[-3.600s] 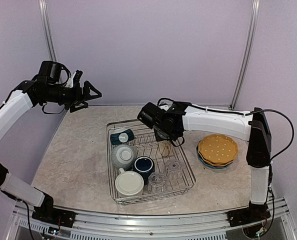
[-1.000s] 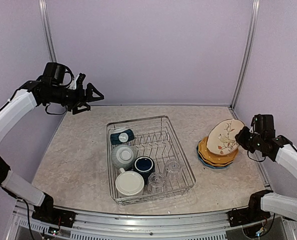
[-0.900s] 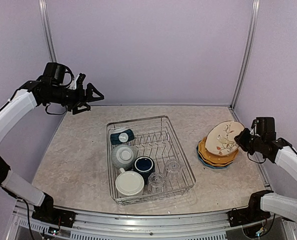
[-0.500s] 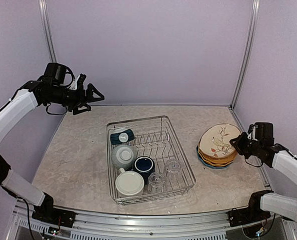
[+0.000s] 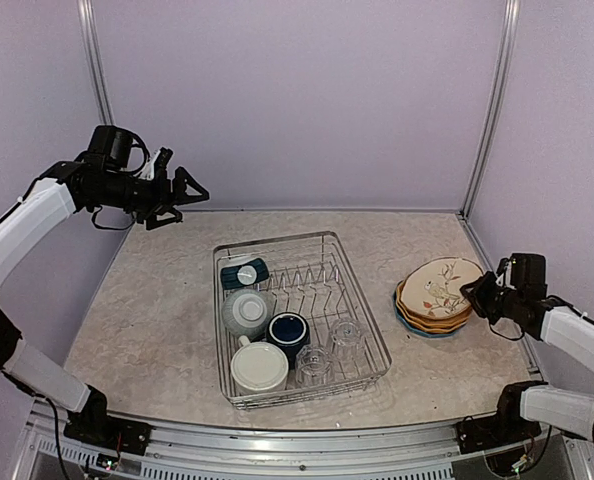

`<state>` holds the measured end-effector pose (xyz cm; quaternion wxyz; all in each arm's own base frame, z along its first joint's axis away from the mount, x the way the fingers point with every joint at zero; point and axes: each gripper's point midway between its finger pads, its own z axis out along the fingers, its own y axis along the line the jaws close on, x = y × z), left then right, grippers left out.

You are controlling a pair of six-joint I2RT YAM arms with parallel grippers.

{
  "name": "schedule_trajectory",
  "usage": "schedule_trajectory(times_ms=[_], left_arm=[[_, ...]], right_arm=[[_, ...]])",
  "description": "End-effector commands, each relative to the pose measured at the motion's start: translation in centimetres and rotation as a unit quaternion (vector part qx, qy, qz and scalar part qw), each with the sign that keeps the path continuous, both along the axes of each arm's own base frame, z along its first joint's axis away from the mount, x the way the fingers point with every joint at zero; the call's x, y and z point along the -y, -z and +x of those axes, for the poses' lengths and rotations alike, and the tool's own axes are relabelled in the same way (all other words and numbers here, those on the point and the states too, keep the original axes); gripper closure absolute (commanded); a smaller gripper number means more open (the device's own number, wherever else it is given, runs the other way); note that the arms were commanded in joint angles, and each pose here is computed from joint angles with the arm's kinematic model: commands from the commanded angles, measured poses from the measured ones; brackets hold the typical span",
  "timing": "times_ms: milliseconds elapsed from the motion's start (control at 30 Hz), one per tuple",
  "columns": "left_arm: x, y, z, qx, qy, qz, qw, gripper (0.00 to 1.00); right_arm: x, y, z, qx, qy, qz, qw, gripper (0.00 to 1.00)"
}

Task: Unload the mixed dishes from the dish rack
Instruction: Place the plate with another plate.

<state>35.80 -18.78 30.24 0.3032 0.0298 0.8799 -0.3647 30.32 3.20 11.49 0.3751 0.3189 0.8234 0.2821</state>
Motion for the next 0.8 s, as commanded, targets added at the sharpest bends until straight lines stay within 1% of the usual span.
schedule_trajectory(times_ms=[0,67,167,500,633,767], left_arm=[[0.2,0.2,-0.1,-0.006,0.005,-0.001,1.0,0.01],[0.4,0.3,-0.1,-0.011,0.008,-0.003,1.0,0.01],[0.8,0.5,-0.3,-0.015,0.015,-0.001,1.0,0.01],[2.0,2.6,-0.4,-0.036,0.028,0.036,0.998,0.01],[2.5,3.3,-0.4,-0.053,0.033,0.045,0.997,0.01],[3.1,4.5,-0.4,-0.065,0.04,0.058,0.995,0.01]], right_arm=[[0.6,-1.7,0.3,0.037,0.0,-0.021,0.999,0.74],[0.9,-1.6,0.0,0.034,0.001,-0.034,0.999,0.7],[1.3,-1.9,-0.3,0.03,0.004,-0.056,0.998,0.6],[2.9,-3.1,-1.1,0.02,0.019,-0.114,0.993,0.44],[3.0,-4.8,-1.1,0.038,0.01,-0.134,0.99,0.33],[3.0,-5.6,-1.6,0.047,0.003,-0.149,0.988,0.17]])
